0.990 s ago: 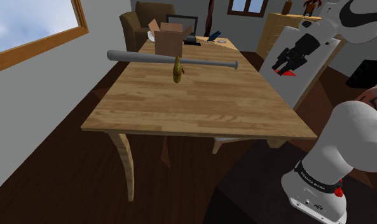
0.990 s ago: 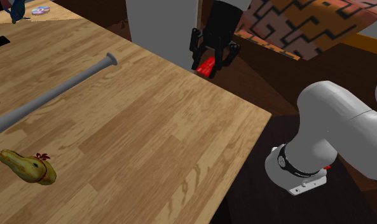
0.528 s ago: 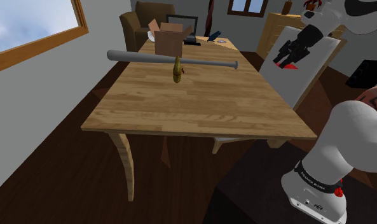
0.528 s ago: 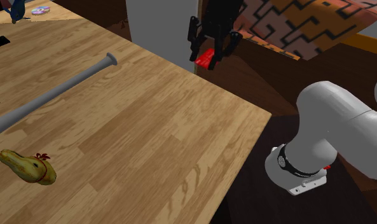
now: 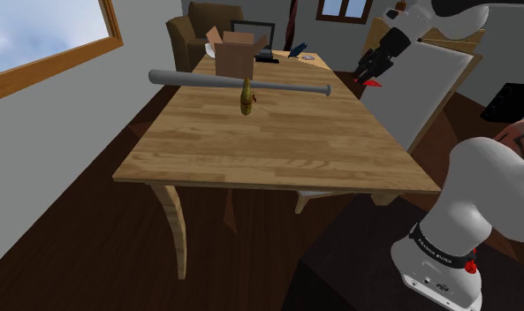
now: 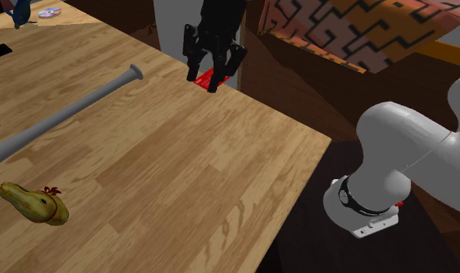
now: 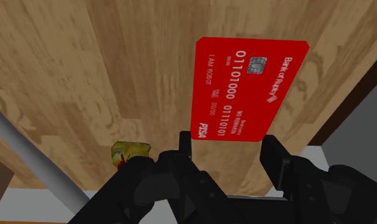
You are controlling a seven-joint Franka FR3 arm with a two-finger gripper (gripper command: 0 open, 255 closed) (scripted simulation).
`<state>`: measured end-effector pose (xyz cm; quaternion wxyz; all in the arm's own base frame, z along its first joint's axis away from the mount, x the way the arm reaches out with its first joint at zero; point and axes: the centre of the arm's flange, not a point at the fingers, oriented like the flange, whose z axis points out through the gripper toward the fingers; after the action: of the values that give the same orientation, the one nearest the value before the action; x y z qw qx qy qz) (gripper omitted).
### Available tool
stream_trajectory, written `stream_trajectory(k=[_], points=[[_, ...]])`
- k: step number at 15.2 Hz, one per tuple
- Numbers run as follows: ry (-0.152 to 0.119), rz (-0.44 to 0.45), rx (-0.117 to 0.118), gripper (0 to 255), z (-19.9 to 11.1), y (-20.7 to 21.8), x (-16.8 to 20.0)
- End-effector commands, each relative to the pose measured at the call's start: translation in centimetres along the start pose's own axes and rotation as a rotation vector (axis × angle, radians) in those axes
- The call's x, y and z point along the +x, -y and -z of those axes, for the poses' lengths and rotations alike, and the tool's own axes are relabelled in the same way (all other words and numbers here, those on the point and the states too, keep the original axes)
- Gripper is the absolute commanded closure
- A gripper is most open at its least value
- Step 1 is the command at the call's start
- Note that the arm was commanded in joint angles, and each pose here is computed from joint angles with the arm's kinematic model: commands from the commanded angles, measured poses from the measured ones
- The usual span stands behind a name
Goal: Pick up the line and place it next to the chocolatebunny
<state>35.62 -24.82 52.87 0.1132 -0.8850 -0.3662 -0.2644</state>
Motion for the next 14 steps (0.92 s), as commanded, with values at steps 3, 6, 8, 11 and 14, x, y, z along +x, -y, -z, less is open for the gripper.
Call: stream_trajectory(k=[3,6,8,11,14], points=[[0.001,0.000,-0.002,255,-2.2,-3.4,3.5],[0.001,0.000,-0.002,255,-3.9,-5.8,6.2],[0.001,0.000,-0.002,255,-5.1,-7.4,7.9],[0.001,0.000,-0.002,255,-6.8,-9.8,10.6],[0.001,0.000,-0.002,255,-8.5,-12.2,13.2]])
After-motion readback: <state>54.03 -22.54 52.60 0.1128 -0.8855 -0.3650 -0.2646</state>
